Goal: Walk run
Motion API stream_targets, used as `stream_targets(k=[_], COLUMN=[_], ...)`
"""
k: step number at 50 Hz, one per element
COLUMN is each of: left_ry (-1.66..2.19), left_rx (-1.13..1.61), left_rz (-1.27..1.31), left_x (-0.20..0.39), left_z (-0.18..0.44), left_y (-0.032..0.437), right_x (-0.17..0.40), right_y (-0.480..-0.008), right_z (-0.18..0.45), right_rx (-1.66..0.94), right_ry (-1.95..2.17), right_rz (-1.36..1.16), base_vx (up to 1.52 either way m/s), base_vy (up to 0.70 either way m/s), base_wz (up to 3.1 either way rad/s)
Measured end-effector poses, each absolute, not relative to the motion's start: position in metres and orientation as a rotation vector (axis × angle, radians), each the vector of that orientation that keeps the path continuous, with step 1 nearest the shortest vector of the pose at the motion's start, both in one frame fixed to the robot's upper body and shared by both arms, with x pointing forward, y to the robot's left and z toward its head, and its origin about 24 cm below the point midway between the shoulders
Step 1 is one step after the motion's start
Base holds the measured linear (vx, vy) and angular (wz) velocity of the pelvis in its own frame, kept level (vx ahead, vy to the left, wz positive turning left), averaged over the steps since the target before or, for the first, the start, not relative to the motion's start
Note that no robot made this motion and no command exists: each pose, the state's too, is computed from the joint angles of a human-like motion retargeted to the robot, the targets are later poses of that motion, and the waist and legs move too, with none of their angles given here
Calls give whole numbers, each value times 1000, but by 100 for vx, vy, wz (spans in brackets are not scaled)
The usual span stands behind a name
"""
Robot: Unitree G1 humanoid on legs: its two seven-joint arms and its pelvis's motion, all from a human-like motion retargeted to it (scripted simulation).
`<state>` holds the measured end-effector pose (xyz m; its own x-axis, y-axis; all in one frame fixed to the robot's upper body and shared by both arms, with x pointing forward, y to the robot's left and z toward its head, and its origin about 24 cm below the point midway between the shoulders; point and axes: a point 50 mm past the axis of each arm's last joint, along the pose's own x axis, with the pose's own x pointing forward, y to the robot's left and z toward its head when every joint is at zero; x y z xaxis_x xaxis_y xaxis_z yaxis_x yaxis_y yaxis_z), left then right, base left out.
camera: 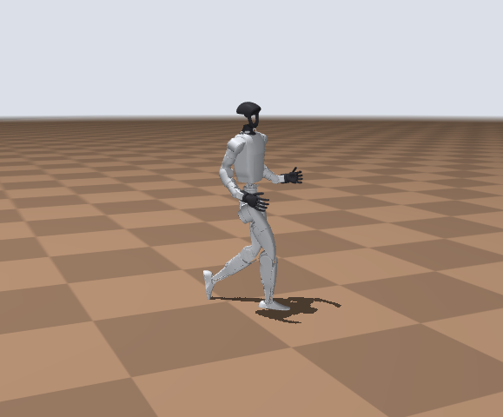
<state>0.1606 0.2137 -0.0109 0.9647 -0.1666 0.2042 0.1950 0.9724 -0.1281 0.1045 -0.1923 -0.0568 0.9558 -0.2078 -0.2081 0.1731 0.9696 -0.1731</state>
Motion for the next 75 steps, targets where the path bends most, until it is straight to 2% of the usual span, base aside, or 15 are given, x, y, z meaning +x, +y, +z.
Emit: stream_targets(k=[2,5,11,17,24,30,34,38,43,48,56,62,66,70,75], left_ry=[-39,67,50,-61,-359,-633,-663,-616,-325,-56,104,21,-160,-409,-593], left_rx=[-130,-288,-391,-315,-452,-474,-380,-338,-311,-382,-350,-324,-408,-535,-580], left_rz=[-158,-45,114,15,-131,-239,-293,-313,-313,-195,-66,-162,-185,-179,-251], left_x=[142,105,73,103,192,232,230,228,189,126,70,107,166,218,244], left_z=[-41,-64,-64,-39,7,70,85,79,10,-45,-62,-49,-27,18,67], left_y=[204,193,207,214,193,183,187,192,196,199,222,213,196,171,159], right_x=[140,181,204,189,119,62,58,83,134,187,201,179,140,83,52], right_y=[-182,-151,-145,-150,-157,-202,-222,-212,-182,-153,-163,-181,-172,-180,-199], right_z=[-48,-15,44,35,-44,-59,-52,-43,-28,20,54,25,-29,-63,-69], right_rx=[-19,159,80,-79,-42,-149,-225,-226,-78,104,-72,-170,-80,41,-2], right_ry=[125,-78,-343,-231,207,415,408,293,82,-229,-349,-185,93,329,417], right_rz=[-209,-102,115,257,345,313,225,134,-21,-58,100,30,54,25,-47], base_vx=[129,129,115,156,132,114,119,125,133,105,121,132,112,101,109], base_vy=[-47,-36,-29,-33,-37,-45,-38,-38,-63,-33,-18,-13,-29,-35,-34], base_wz=[-91,-119,-156,-67,-26,8,-15,-52,-96,-159,-207,-52,-109,-22,13])
